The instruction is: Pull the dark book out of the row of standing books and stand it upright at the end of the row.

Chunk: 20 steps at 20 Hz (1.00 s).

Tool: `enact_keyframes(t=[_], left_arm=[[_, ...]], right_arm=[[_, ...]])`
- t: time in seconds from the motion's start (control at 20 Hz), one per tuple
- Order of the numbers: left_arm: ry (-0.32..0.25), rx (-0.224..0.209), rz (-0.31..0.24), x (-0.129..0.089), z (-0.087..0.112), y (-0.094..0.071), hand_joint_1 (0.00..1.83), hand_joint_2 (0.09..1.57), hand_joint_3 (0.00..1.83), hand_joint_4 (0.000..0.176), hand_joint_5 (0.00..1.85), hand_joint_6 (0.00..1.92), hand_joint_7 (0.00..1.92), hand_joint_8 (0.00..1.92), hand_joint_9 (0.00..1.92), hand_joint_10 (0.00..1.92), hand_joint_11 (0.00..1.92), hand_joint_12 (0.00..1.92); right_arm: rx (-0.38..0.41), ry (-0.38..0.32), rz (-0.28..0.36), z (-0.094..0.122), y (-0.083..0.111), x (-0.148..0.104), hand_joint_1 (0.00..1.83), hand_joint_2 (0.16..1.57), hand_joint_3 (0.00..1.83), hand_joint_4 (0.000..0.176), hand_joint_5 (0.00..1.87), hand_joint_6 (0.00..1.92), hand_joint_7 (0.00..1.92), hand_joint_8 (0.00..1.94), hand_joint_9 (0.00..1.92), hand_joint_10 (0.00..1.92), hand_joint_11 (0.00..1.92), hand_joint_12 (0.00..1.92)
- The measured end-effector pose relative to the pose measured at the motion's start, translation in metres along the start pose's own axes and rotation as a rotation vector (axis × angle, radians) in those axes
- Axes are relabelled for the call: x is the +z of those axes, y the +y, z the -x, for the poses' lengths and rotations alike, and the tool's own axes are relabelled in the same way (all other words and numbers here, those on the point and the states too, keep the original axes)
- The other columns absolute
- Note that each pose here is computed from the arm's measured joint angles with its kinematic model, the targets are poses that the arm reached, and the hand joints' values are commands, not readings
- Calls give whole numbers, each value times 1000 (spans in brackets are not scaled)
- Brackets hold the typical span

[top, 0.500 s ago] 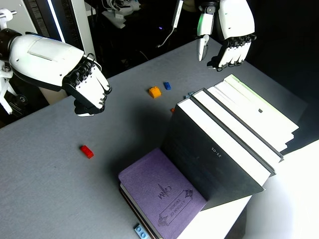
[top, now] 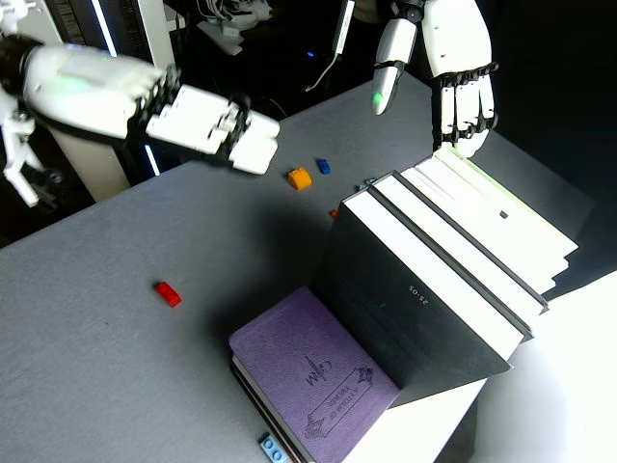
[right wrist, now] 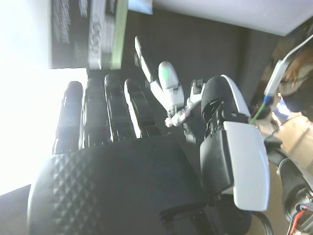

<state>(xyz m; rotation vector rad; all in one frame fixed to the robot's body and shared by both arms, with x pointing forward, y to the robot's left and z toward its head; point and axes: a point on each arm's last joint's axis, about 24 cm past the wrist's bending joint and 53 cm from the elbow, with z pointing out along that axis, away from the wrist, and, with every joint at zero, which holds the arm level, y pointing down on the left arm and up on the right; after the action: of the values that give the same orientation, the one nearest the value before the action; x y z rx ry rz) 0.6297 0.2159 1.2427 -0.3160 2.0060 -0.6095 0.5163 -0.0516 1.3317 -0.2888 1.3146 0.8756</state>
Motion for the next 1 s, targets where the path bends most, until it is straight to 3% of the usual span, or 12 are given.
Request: enact_keyframes(t=[0.05, 0.15, 0.2, 0.35, 0.45, 0.5, 0.6, 0.75, 0.8, 0.9, 0.95, 1.0], left_arm=[[0, -1, 0, 0, 0, 0, 13, 1225, 0, 14, 169, 3, 157, 7, 161, 3, 3, 550], [0, 0, 0, 0, 0, 0, 0, 1196, 0, 37, 182, 7, 166, 9, 173, 8, 17, 558], [0, -1, -1, 0, 0, 0, 0, 1199, 0, 35, 180, 6, 162, 6, 171, 6, 16, 556], [0, 0, 0, 0, 0, 0, 14, 1209, 0, 22, 172, 0, 160, 2, 168, 2, 27, 564], [0, 0, 0, 0, 0, 0, 0, 1191, 2, 35, 205, 0, 204, 2, 212, 3, 52, 539], [0, 1, 1, 0, 0, 0, 41, 1214, 9, 11, 215, 3, 215, 5, 213, 2, 41, 535], [0, 0, 0, 0, 0, 0, 73, 1218, 6, 10, 182, 1, 200, 3, 212, 6, 34, 543], [-1, -1, 1, 0, 0, 0, 0, 1211, 1, 30, 175, 5, 184, 3, 200, 1, 59, 543], [-2, -2, -2, 0, 1, -1, 38, 1225, 5, 10, 188, 8, 188, 4, 205, 3, 43, 540], [-2, -1, -2, 0, 1, -1, 43, 1226, 4, 7, 195, 9, 185, 2, 209, 4, 46, 543], [-2, 0, 1, 0, 1, 0, 1, 1227, 3, 20, 188, 4, 190, 2, 207, 1, 59, 538], [-2, 0, 0, 0, 1, 0, 29, 1235, 5, 10, 194, 5, 195, 3, 206, 1, 51, 527]], right_arm=[[-16, -20, -3, 4, 1, 3, 0, 1170, 10, 3, 54, 23, 1, 0, 0, 0, 0, 0], [-59, -73, 12, 14, 8, 11, 0, 1163, 6, 29, 163, 69, 8, 3, 0, 0, 0, 0], [-67, -99, 21, 20, 11, 15, 0, 1159, 4, 37, 209, 89, 12, 5, 0, 0, 0, 0], [-61, -176, 37, 37, 11, 34, 0, 1179, 13, 7, 432, 186, 66, 25, 0, 0, 0, 0], [-51, -221, 38, 48, 8, 47, 0, 1165, 5, 11, 451, 195, 47, 15, 0, 0, 0, 0], [-50, -234, 40, 51, 7, 51, 0, 1176, 10, 0, 491, 212, 61, 20, 0, 0, 0, 0], [-49, -264, 38, 59, 3, 59, 0, 1187, 15, 0, 537, 233, 42, 10, 0, 0, 0, 0], [-58, -301, 28, 70, -5, 67, 0, 1165, 3, 0, 554, 245, 68, 18, 0, 0, 0, 0], [-61, -313, 22, 74, -9, 72, 0, 1179, 9, 0, 566, 252, 83, 22, 0, 0, 0, 0], [-56, -321, 5, 75, -21, 78, 0, 1191, 14, 0, 576, 262, 87, 22, 0, 0, 0, 0], [-58, -317, -3, 74, -26, 82, 0, 1175, 0, 0, 522, 347, 88, 7, 0, 0, 0, 0], [-58, -313, -5, 73, -29, 86, 0, 1180, 0, 0, 542, 365, 102, 11, 0, 0, 0, 0]])
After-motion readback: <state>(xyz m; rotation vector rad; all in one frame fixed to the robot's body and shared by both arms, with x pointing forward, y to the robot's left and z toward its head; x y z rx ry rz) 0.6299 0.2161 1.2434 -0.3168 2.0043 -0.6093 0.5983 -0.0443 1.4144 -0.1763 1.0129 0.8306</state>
